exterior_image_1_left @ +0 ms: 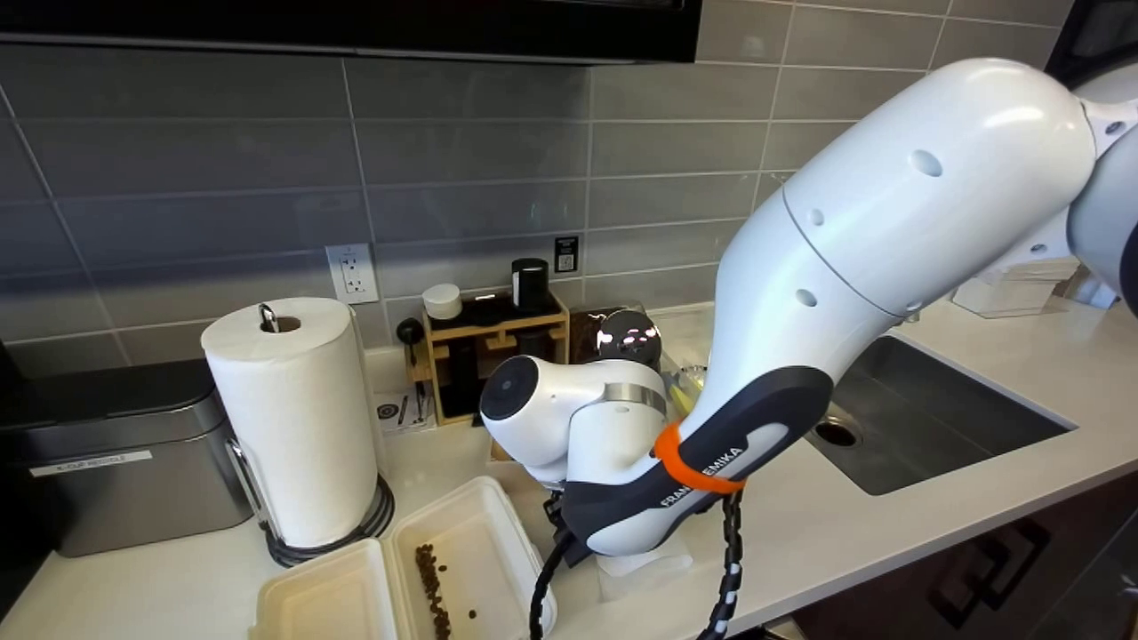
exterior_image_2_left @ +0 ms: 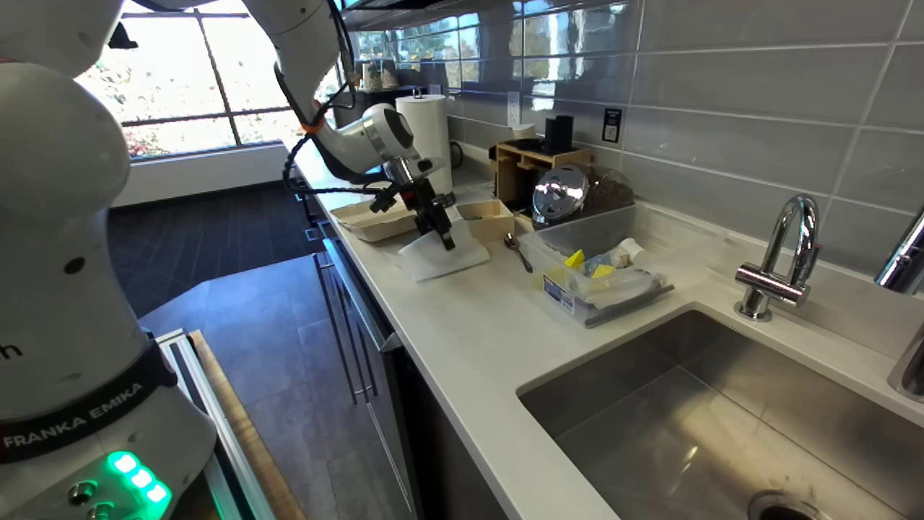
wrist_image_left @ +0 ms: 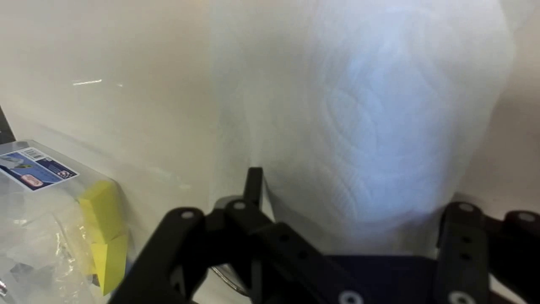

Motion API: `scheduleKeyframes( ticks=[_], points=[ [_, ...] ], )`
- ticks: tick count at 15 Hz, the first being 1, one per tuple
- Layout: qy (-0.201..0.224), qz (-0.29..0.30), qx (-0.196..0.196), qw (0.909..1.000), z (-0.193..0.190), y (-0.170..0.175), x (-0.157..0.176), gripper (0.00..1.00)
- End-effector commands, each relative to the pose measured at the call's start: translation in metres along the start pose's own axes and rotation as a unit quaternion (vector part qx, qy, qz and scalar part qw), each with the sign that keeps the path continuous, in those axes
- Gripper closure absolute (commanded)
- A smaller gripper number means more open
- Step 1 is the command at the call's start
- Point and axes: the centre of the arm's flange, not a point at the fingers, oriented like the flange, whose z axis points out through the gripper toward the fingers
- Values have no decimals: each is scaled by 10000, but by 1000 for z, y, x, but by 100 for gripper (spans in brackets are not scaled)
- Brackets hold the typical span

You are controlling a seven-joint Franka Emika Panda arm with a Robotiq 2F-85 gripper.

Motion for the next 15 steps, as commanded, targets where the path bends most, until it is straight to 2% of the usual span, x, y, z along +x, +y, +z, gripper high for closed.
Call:
scheduleKeyframes(
  ticks=[1,6,11,15],
  points=[
    [17,-11,-263,9997,8,0,-3,17],
    [-14,-3,-99,9999,6,-7,-3,14],
    [-20,-100,-181,9998,7,-14,-7,14],
    [72,-141,-313,9994,8,-22,-8,9]
  ],
)
